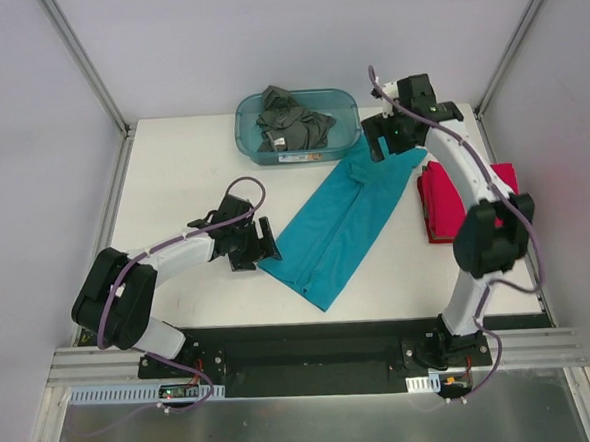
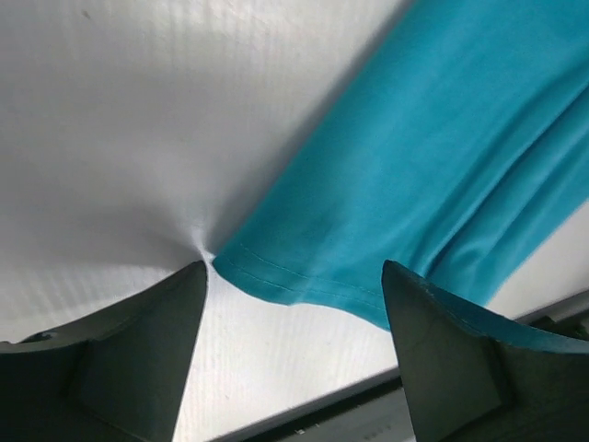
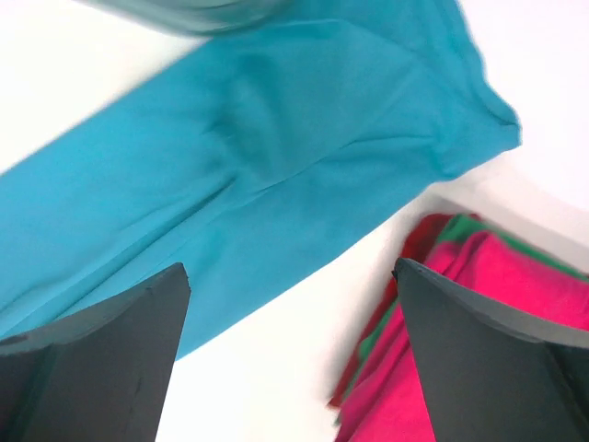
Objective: Fold and stack the t-shirts
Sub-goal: Grab the bottom of the folded rectangular tshirt with both arms
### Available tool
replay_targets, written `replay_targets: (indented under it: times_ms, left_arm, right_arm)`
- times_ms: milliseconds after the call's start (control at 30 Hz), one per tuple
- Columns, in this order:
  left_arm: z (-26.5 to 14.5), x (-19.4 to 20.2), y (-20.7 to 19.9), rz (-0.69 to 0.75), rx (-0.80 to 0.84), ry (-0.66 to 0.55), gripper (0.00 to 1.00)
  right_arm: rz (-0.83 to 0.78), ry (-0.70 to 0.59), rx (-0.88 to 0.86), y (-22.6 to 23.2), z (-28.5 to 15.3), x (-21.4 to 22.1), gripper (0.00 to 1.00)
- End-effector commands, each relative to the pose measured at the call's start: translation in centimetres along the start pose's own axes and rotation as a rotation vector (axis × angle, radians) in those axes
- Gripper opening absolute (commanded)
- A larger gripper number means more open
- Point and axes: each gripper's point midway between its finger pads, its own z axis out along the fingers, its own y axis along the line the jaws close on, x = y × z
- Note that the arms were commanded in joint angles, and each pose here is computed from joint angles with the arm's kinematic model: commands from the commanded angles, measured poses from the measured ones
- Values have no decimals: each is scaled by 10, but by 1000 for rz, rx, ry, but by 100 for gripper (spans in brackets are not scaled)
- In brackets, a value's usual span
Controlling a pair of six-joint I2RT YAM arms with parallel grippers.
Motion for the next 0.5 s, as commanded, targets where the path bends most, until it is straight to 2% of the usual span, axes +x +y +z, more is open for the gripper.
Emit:
replay_targets:
  times_ms: [0,100,167,233,333,367,467]
  left_arm:
    - [6,5,29,10,-108,-17,70]
    - [6,2,39,7,-148,-46,67]
    - [8,3,42,7,-157,-36,56]
    - [11,3,47,6,-180,-38,53]
    - [17,2,51,5,-200,-26,42]
    - [19,3,50,-2,-193,-16,39]
    - [24,8,54,-17,-197,-4,24]
  right_arm:
    - [-1,-107,-90,81,-51,22,96]
    - [-18,-126,-135,125,-60,59,96]
    - [-30,-105,-152,151,-64,87,96]
    - [-56,-92,-154,170,-68,112,96]
    - [-128,-70,-215,209,-73,153,96]
    - [-147,-74,-236,219,-76,163,96]
    - [-205,-79,-305,254,-84,182,97]
